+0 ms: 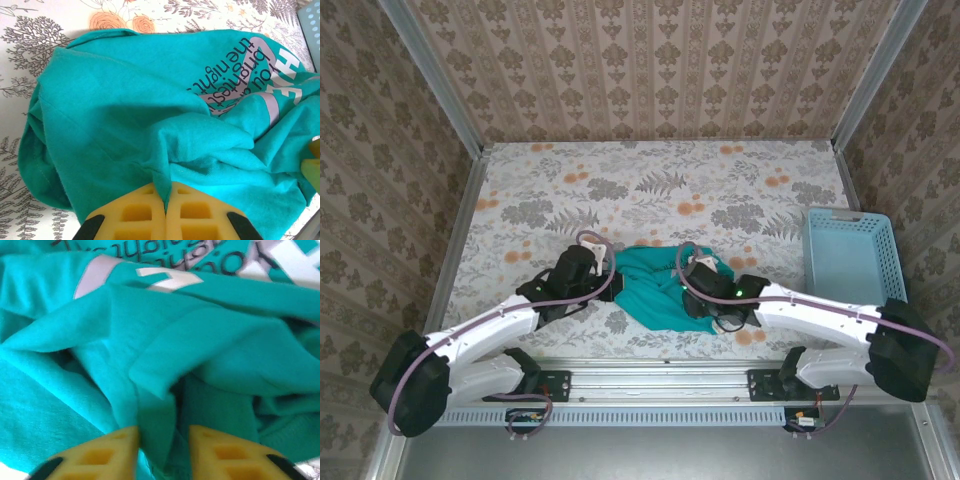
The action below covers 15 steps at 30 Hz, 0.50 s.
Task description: Fold the inside-out t-shirt
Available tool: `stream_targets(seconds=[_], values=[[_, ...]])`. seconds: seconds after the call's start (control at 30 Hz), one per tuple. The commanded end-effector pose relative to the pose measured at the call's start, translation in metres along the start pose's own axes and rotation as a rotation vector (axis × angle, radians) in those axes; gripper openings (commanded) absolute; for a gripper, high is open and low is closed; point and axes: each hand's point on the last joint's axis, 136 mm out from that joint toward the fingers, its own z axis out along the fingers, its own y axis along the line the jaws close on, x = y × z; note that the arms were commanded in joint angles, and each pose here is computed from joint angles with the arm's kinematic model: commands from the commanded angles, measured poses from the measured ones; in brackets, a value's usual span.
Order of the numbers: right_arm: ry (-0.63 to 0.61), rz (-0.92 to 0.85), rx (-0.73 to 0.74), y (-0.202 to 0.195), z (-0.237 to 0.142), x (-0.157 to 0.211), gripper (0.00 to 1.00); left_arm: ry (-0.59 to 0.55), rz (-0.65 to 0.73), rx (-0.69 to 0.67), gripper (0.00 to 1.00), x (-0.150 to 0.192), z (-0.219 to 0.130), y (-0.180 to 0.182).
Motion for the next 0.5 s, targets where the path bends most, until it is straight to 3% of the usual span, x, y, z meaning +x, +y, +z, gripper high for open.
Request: stream_targets(seconds=[0.0,0.07,0.17,0.23,0.33,0.4,0.47], values=[[-0.07,-0.012,-0.052,0.02,-0.018,-0.037,0.02,-0.028,0.027,-0.048,0.0,-0.013,-0.009,0.005],[-0.129,-0.044,-0.066,0.025,-0.044,-0.063,0.0,-0.043,0.003,-0.084,0.0,-0.03,-0.018,0.014],[-0.303,-0.097,-0.045,0.02,-0.114,-0.115,0.0,-0.122,-0.009,-0.061,0.0,-0.08,-0.05,0.01],[-0.457,-0.096,-0.044,0.012,-0.177,-0.148,0.0,-0.237,0.035,-0.045,0.0,-0.125,-0.092,-0.007],[-0.645,-0.066,-0.175,0.011,-0.251,-0.168,0.0,-0.424,0.129,0.014,0.0,-0.165,-0.152,-0.045],[-0.694,-0.056,-0.246,0.013,-0.268,-0.167,0.0,-0.506,0.161,0.08,0.0,-0.171,-0.175,-0.064],[-0.667,-0.045,-0.227,0.01,-0.252,-0.16,0.0,-0.528,0.161,0.104,0.0,-0.164,-0.176,-0.066]])
